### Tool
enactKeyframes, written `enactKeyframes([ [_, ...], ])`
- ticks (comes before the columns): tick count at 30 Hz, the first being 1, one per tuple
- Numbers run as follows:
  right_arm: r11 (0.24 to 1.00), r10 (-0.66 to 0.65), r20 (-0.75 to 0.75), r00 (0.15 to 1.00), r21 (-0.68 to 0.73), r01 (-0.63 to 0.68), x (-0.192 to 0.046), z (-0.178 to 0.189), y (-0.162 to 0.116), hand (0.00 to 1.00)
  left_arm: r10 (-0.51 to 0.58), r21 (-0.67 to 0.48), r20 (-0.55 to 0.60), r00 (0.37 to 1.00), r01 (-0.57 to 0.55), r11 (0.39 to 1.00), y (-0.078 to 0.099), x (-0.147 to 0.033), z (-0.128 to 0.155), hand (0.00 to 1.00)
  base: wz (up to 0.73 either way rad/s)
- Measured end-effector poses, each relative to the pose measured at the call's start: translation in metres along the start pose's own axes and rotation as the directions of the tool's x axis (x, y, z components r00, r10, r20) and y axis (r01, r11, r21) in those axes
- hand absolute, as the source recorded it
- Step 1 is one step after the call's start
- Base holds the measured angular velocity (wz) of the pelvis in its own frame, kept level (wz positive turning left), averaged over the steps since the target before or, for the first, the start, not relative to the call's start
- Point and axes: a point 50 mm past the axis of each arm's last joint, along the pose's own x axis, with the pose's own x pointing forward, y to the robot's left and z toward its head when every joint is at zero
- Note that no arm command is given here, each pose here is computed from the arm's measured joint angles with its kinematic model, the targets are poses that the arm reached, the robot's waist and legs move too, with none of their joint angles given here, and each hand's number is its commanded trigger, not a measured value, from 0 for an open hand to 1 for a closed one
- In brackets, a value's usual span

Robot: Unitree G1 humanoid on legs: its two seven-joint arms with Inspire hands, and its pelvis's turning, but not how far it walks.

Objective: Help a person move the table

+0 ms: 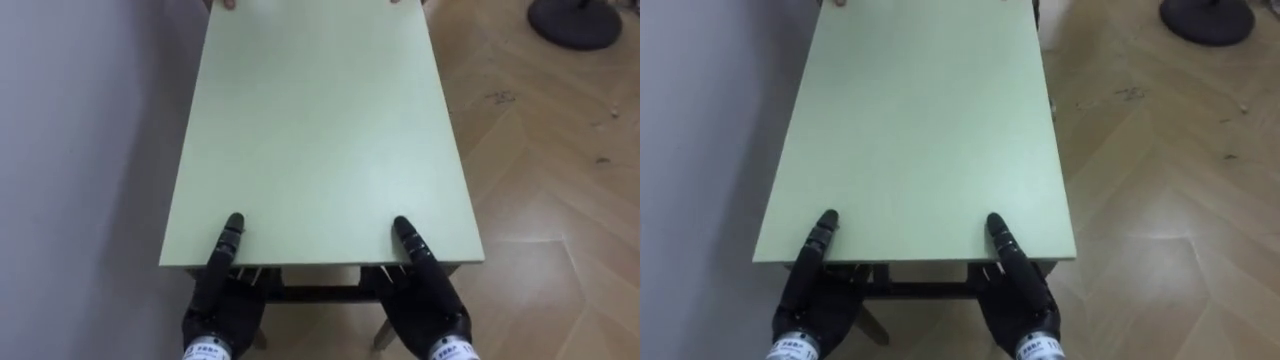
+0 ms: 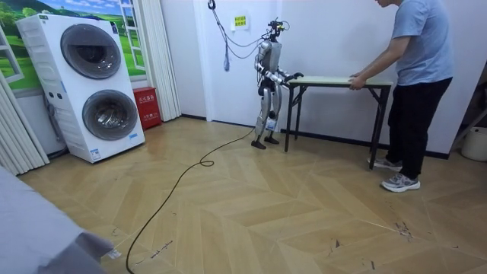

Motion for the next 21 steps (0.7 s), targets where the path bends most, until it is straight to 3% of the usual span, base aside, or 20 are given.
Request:
enactKeyframes([
  [7, 1.000, -0.008, -0.003, 1.000, 0.003, 0.008, 0.000, -0.001, -0.002, 1.00, 0.004, 0.014, 0.001, 1.000, -0.004, 1.000, 0.000, 0.000, 0.000, 1.00, -0.03],
  [21, 0.998, -0.065, -0.013, 0.998, -0.008, 0.065, 0.003, -0.010, -0.023, 1.00, 0.041, 0.111, -0.032, 0.999, -0.037, 0.993, 0.021, 0.011, -0.009, 1.00, 0.02],
])
